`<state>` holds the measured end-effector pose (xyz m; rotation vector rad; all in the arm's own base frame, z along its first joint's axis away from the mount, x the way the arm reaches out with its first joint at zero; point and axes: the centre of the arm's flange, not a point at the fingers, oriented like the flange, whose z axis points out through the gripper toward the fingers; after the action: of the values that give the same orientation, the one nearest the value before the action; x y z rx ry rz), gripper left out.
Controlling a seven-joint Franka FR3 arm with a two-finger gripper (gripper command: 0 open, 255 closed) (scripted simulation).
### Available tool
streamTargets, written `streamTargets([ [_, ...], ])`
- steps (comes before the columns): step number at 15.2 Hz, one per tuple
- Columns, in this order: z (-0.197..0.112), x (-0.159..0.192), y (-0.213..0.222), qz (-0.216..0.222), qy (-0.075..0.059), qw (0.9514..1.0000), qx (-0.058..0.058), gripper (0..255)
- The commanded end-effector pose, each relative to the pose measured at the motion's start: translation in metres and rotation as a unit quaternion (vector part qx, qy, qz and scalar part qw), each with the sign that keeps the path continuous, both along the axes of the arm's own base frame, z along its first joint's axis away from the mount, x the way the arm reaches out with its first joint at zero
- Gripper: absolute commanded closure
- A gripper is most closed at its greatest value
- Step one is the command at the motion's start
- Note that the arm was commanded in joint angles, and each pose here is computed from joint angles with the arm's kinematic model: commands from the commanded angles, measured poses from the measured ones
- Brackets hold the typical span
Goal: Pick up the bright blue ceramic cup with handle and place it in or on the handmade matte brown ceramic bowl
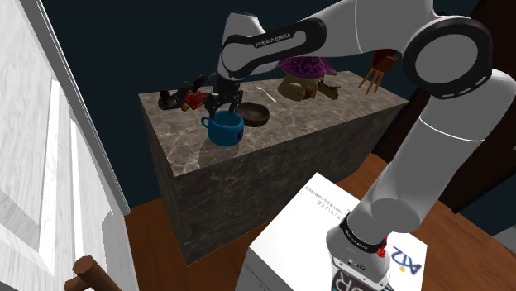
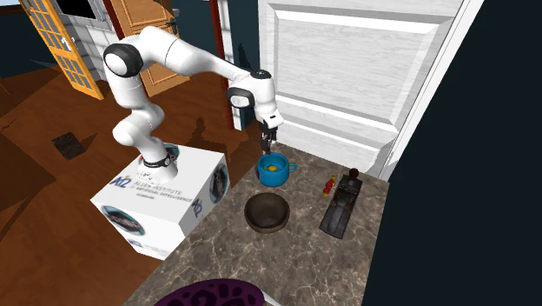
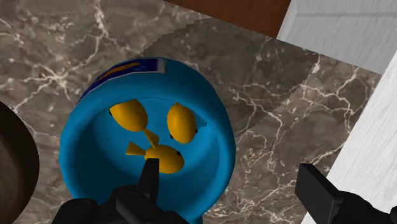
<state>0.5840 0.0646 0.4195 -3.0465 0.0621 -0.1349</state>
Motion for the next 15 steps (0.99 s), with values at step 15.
streamTargets([
  [15,-0.070,0.037,0.010,-0.004,0.007,0.9999,0.008,0],
])
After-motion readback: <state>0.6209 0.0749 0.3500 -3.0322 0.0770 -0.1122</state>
